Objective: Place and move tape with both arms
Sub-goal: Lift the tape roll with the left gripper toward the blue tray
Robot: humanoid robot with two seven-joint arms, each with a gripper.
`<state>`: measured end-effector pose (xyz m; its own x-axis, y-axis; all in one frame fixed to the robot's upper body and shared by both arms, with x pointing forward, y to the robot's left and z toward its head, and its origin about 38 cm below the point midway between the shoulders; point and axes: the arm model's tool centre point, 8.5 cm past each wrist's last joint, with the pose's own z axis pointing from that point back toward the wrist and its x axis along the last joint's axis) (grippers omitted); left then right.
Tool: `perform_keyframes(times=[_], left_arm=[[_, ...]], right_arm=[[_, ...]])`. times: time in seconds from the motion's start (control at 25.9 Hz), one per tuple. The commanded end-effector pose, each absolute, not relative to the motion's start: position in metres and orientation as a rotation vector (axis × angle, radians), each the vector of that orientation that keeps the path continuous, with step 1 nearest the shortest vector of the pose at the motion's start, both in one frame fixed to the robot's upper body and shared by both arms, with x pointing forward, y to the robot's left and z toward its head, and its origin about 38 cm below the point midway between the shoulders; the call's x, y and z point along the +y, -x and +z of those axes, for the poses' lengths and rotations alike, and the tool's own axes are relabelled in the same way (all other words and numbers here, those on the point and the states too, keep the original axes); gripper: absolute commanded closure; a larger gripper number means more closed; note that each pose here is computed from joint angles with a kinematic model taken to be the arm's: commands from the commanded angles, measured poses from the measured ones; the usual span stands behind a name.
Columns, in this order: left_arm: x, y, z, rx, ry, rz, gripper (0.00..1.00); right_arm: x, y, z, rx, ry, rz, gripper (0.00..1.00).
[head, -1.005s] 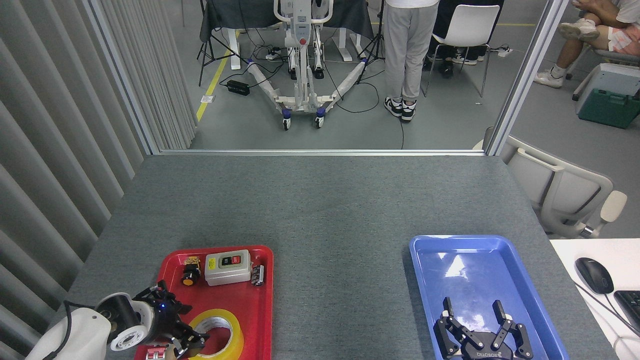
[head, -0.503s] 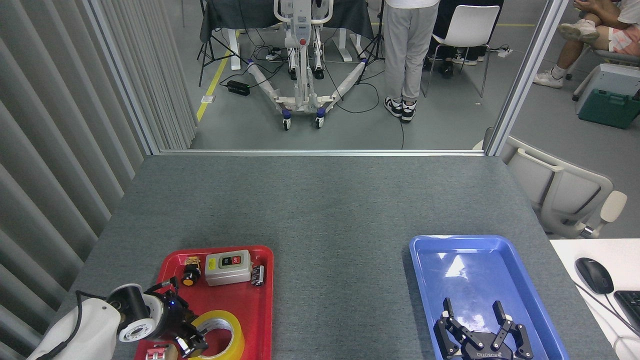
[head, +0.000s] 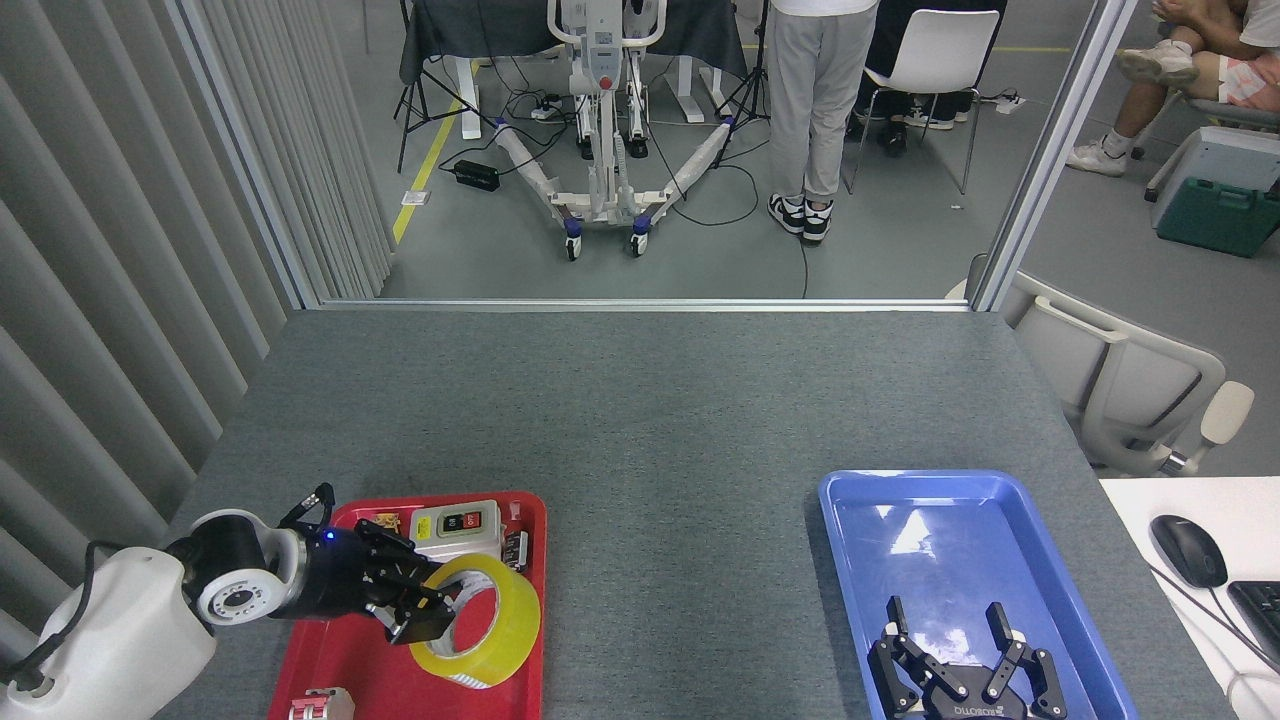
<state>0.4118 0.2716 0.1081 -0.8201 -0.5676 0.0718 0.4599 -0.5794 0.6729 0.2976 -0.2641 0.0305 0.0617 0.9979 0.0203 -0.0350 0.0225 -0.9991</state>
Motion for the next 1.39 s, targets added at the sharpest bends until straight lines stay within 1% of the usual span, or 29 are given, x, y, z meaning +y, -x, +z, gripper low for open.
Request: perform_keyframes(times=[0.0,0.08,0.15,0.19,0.23,0.35,0.43,0.58,0.66,0.73,0.85,1.12,1.2,1.35], left_arm=[[0.251,-0.417,0.132,-1.273,-0.115,-2.217,1.00],[0.224,-0.418,0.137,-1.479,-0.035,-2.118,1.00],[0.199,-0.418,0.132,-1.633,0.051,-2.011,1.00],[0.185,-0.418,0.126,-1.689,0.105,-1.952,1.00],[0.170,-0.418,0.114,-1.709,0.156,-1.892,1.00],[0.140,-0.422,0.081,-1.694,0.264,-1.747,1.00],[0.125,-0.424,0.069,-1.675,0.313,-1.704,1.00],[0.089,-0.421,0.070,-1.711,0.384,-1.686,1.00],[0.078,-0.416,0.068,-1.702,0.413,-1.713,1.00],[0.078,-0.417,0.070,-1.705,0.414,-1.718,1.00],[0.082,-0.418,0.070,-1.703,0.408,-1.720,1.00],[0.085,-0.416,0.067,-1.701,0.406,-1.712,1.00],[0.095,-0.413,0.061,-1.683,0.398,-1.703,1.00],[0.099,-0.409,0.060,-1.686,0.399,-1.696,1.00]], right_arm=[[-0.264,-0.298,0.031,-1.156,1.197,1.166,0.00],[-0.264,-0.298,0.031,-1.159,1.200,1.164,0.00],[-0.264,-0.298,0.031,-1.158,1.201,1.166,0.00],[-0.264,-0.298,0.031,-1.159,1.200,1.167,0.00],[-0.264,-0.298,0.031,-1.162,1.200,1.167,0.00],[-0.258,-0.298,0.033,-1.213,1.173,1.199,0.00],[-0.253,-0.297,0.035,-1.283,1.139,1.248,0.00],[-0.260,-0.284,0.044,-1.439,1.113,1.294,0.00],[-0.267,-0.270,0.045,-1.534,1.031,1.368,0.00],[-0.270,-0.255,0.046,-1.647,0.923,1.441,0.00],[-0.269,-0.244,0.053,-1.790,0.815,1.492,0.00],[-0.265,-0.248,0.056,-1.814,0.807,1.489,0.00],[-0.263,-0.251,0.058,-1.822,0.810,1.489,0.00],[-0.234,-0.265,0.065,-1.911,0.764,1.516,0.01]])
